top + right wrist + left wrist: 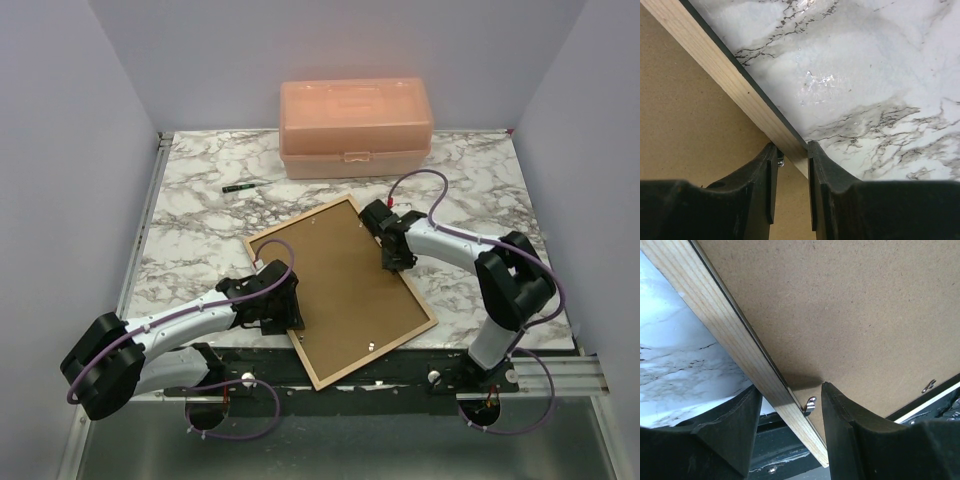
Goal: Put the photo into the frame
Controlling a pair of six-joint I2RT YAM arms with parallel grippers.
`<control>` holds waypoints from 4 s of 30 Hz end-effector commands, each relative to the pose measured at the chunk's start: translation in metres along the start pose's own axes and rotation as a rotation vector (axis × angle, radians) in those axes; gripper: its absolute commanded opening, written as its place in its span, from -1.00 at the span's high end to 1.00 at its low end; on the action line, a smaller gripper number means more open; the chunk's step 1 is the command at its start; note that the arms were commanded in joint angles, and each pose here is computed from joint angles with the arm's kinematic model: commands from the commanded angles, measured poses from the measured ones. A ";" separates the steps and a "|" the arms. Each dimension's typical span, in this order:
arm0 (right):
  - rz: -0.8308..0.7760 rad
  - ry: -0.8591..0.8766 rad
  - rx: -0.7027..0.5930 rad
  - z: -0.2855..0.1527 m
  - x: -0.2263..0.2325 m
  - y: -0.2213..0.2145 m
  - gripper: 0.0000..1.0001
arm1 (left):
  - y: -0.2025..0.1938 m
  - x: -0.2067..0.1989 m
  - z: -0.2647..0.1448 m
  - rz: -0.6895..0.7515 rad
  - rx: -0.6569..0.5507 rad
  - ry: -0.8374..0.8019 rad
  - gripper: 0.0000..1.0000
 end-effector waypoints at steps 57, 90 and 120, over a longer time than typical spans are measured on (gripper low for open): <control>0.055 -0.032 -0.045 -0.004 -0.018 0.018 -0.38 | -0.008 0.000 0.013 0.029 0.065 -0.072 0.10; -0.122 -0.240 0.102 0.027 -0.013 -0.013 0.46 | -0.015 0.010 0.020 0.026 0.090 -0.028 0.10; -0.112 -0.035 0.116 0.029 0.007 -0.024 0.99 | -0.016 0.011 0.015 0.018 0.088 -0.025 0.09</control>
Point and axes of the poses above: each gripper's point midway between its finger pads, its own z axis out along the fingers, its own x axis along the line the jaws close on, y = z × x, the point moved 10 cm from there along -z, back along the fingers, and after that the axes turned 2 degrees about -z, right-handed, at the moved point
